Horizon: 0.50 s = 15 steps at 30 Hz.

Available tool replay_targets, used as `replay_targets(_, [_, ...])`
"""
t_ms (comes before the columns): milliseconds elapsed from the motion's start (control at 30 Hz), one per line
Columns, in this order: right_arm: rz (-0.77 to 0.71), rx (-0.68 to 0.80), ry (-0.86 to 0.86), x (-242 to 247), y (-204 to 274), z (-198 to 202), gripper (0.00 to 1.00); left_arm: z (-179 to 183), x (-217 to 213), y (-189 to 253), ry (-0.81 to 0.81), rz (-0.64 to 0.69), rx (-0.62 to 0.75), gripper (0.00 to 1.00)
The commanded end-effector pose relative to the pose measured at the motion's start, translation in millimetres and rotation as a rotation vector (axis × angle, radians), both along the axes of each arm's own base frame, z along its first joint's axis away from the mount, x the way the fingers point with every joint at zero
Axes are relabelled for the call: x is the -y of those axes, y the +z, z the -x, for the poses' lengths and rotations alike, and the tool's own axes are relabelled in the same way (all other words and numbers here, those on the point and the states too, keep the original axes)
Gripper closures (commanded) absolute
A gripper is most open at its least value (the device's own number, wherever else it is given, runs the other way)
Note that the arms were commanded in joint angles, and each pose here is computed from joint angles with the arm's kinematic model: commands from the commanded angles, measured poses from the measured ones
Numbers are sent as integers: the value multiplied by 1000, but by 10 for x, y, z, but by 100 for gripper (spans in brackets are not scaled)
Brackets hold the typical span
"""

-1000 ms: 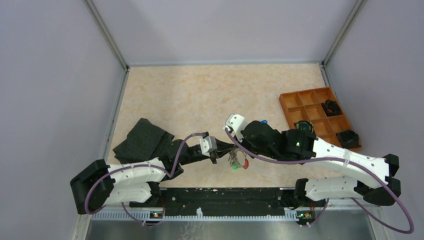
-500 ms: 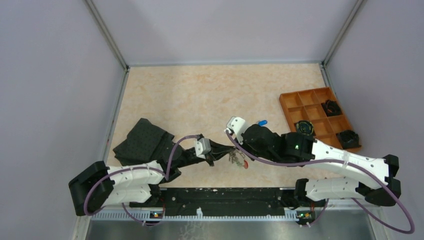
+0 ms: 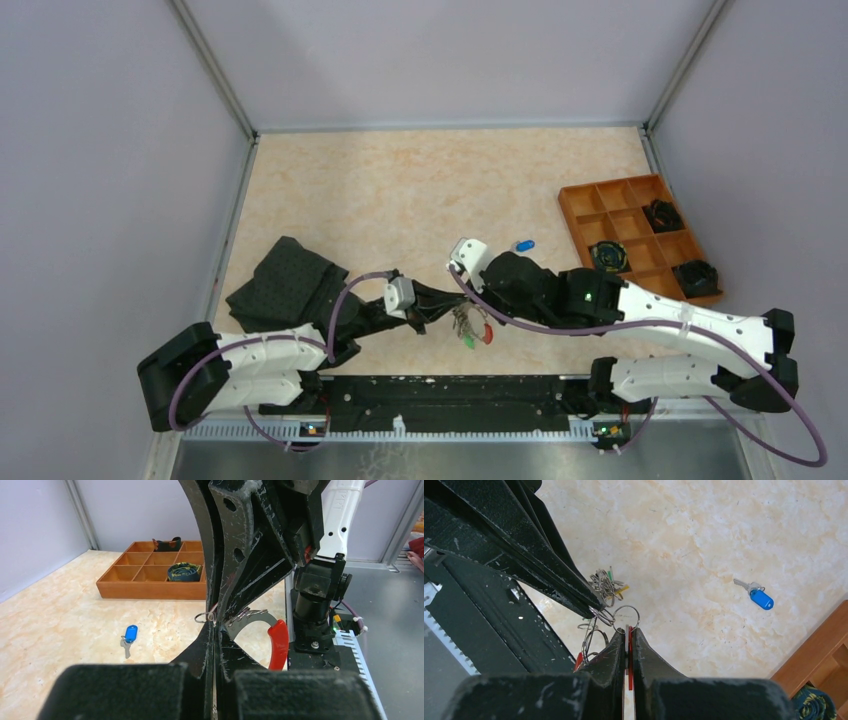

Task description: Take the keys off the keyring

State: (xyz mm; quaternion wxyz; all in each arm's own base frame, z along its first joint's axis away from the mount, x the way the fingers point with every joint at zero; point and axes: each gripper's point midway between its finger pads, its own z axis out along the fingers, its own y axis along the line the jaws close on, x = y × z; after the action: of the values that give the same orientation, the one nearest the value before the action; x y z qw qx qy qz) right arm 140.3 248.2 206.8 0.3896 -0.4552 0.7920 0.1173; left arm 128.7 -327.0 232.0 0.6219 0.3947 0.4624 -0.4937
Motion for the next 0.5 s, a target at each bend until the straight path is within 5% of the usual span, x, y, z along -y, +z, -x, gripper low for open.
replay_targets(0, [-45,61,-30,38,302,-87,100,-30,-85,369,34,135,58,96])
replay_targets(200, [-55,88,-15,18,506,-109,100,-119,-47,292,67,91,25,71])
replay_targets(467, [-42,96,-2,-21,546,-120,100,-147,12,269,65,50,33,70])
